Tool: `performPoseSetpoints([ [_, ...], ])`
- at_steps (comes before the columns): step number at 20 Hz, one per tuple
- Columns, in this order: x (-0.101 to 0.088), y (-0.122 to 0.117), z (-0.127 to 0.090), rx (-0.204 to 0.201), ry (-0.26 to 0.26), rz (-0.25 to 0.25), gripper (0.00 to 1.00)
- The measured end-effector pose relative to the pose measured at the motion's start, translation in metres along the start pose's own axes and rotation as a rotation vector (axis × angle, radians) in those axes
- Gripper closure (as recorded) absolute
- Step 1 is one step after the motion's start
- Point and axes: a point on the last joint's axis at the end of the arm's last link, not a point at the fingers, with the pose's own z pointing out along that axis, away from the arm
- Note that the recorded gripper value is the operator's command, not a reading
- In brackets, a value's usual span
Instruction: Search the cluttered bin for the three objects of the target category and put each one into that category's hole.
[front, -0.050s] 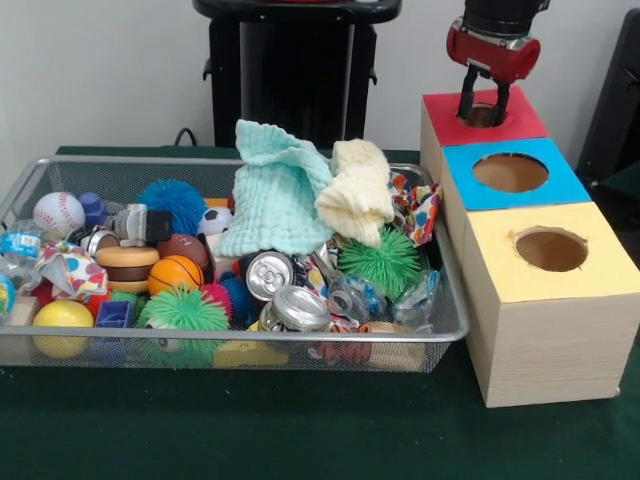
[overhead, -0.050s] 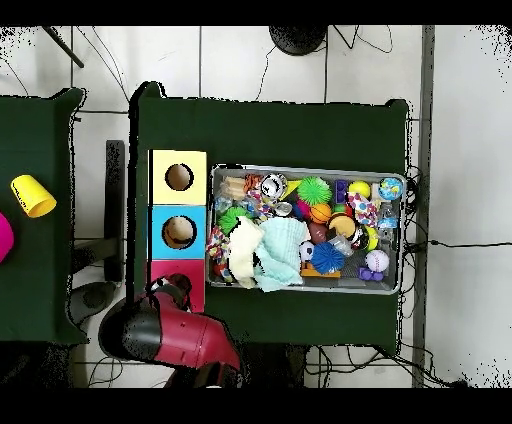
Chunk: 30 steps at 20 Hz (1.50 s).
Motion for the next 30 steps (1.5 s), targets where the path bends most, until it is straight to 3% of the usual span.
performPoseSetpoints([
  [4,-0.003,0.001,-0.003,0.007,0.016,-0.028,0.0],
  [14,-0.01,0.004,-0.008,0.009,0.062,-0.021,0.0],
  [20,-0.003,0.01,-0.019,-0.01,0.05,-0.021,0.0],
  [24,-0.001,0.006,-0.015,-0.03,0.026,0.015,0.0],
  [29,0.006,0.0,-0.009,-0.057,-0.021,0.017,0.0],
  [30,0.012,-0.006,-0.005,-0.049,-0.03,0.009,1.0],
])
